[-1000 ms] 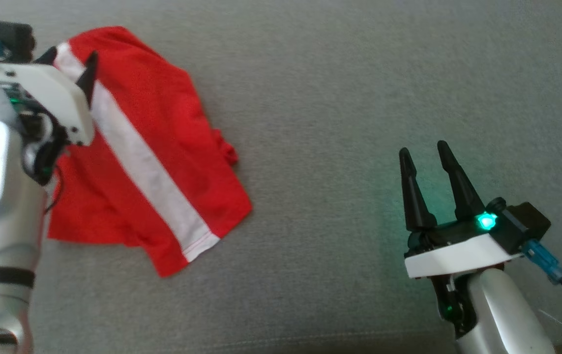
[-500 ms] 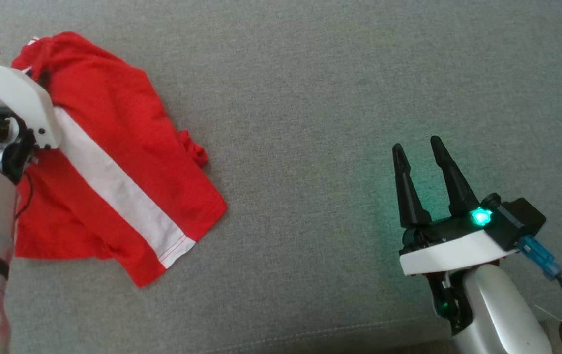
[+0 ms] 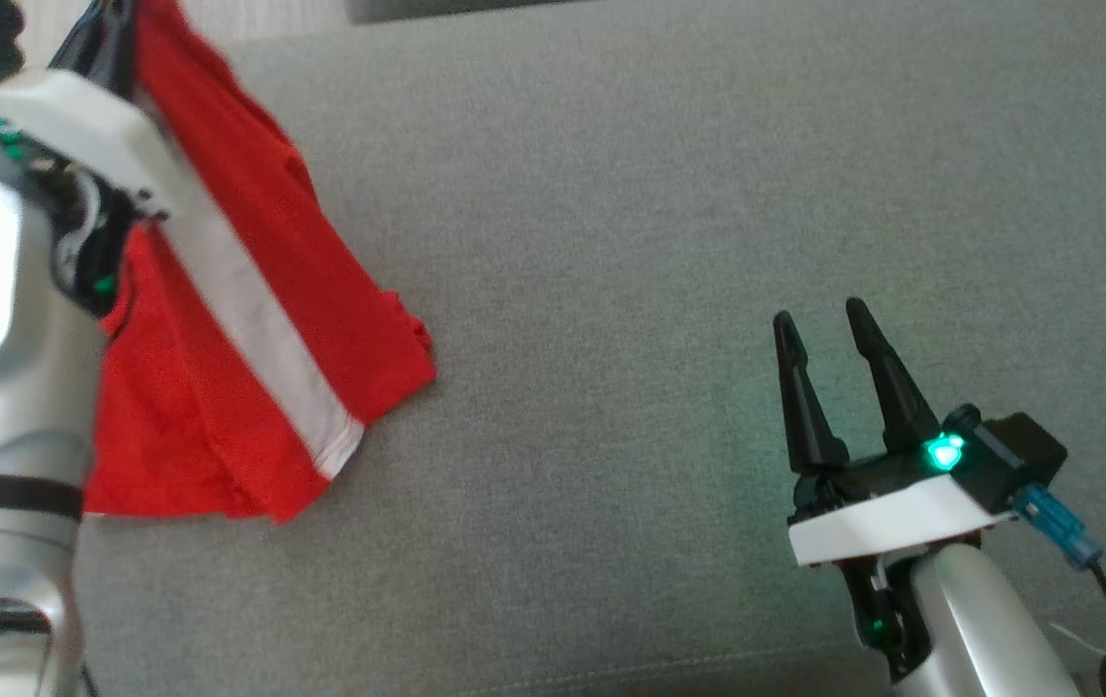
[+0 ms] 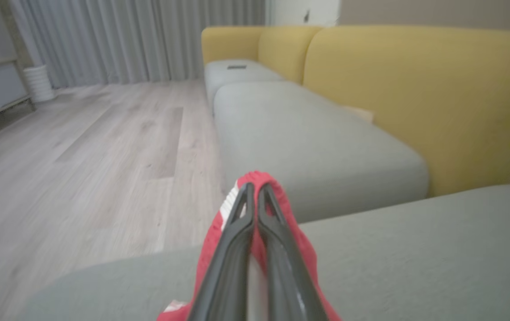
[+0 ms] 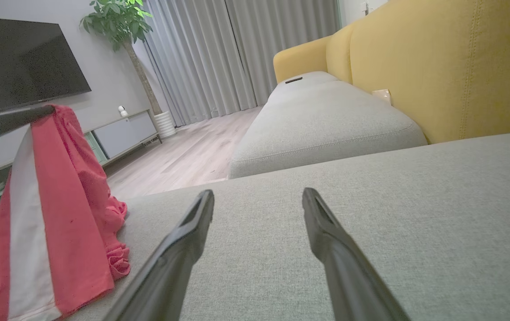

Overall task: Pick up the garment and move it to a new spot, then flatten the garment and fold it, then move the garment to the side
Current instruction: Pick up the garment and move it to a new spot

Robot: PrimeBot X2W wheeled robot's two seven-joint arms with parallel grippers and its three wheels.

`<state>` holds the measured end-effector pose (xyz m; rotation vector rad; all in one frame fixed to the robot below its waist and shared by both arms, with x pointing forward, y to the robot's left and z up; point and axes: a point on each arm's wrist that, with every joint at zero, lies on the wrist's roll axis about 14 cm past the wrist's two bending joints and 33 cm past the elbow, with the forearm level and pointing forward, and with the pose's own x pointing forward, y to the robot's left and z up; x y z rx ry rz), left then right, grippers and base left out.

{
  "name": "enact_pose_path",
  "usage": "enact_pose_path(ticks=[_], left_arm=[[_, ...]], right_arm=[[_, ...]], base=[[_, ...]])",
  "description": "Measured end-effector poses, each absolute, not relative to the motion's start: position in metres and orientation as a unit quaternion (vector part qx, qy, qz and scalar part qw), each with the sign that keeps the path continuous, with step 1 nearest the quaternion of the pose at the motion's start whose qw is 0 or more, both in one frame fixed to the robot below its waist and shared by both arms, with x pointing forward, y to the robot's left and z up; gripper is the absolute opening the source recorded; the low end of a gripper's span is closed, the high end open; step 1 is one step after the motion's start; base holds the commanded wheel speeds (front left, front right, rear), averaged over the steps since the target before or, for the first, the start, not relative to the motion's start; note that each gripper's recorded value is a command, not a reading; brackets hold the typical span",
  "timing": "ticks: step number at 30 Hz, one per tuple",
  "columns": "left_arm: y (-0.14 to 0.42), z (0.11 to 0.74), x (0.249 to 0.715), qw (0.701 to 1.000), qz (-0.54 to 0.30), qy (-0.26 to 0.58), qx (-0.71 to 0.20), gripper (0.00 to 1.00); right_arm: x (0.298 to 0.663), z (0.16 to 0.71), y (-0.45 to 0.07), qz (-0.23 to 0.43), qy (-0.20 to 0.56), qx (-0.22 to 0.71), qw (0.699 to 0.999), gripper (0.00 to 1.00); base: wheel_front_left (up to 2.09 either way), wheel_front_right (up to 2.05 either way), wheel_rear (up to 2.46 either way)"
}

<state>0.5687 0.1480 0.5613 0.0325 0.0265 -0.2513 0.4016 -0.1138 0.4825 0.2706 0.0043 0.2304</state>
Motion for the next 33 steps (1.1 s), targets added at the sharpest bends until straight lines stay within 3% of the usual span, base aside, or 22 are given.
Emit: enact_pose_path(ticks=[6,18,27,33], left_arm=[[0.110,0.620,0.558,0.984,-0.168,-0.063,-0.017,0.00],[-0.003,0.670,0.534,0.948,-0.291,-0.113,-0.070,0.00],[-0.106,0.678,0.511,0.906,-0.389,-0.108,-0.127,0.00],[-0.153,0.742,0.496,0.859,-0.432,-0.165,-0.220,0.00]], right_arm=[[0.395,0.490,-0.116,0.112,-0.007,0.139,0.984,1.00],[0.386,0.497,-0.139,0.077,-0.019,0.150,0.985,1.00],[0.375,0.518,-0.176,0.024,-0.053,0.156,0.986,1.00],[0.358,0.522,-0.203,-0.019,-0.062,0.156,0.986,1.00]], base=[[0.00,0.00,0.00],[0.00,0.00,0.00],[0.00,0.00,0.00],[0.00,0.00,0.00]])
